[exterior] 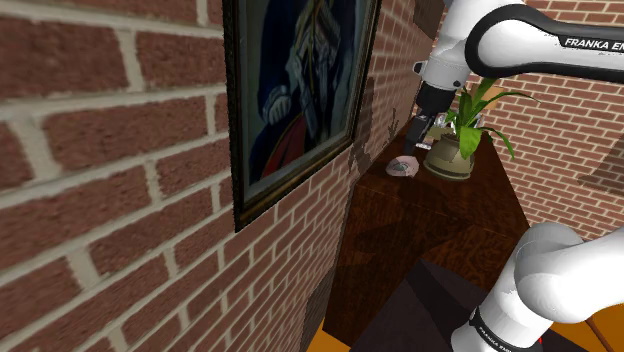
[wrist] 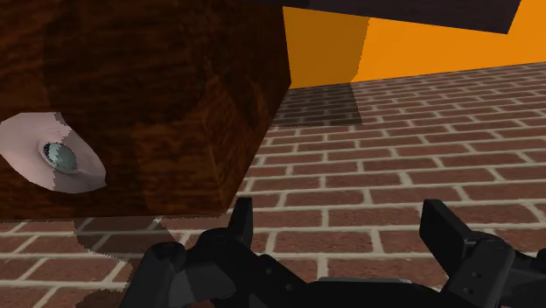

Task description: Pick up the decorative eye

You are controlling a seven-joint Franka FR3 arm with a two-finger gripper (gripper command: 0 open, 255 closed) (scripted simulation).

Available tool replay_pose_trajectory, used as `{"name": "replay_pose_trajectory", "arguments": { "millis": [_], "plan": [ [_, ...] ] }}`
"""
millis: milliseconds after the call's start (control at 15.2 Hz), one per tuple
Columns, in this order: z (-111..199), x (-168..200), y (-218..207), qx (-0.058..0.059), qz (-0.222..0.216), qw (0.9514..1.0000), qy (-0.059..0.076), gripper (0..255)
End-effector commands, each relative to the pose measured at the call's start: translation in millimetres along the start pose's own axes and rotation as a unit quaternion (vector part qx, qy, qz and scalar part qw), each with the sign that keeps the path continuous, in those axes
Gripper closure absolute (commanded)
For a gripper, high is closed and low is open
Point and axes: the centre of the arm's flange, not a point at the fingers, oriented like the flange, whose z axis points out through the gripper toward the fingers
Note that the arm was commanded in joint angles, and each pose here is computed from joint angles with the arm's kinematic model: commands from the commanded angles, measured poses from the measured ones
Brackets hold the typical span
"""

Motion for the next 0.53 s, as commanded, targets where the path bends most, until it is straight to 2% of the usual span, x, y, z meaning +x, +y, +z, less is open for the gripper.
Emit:
{"name": "replay_pose_trajectory", "arguments": {
  "millis": [0,462],
  "plan": [
    [0,0,0,0.000,0.000,1.0000,0.000,0],
    [31,10,101,0.046,-0.043,0.9979,-0.009,0]
  ]
}}
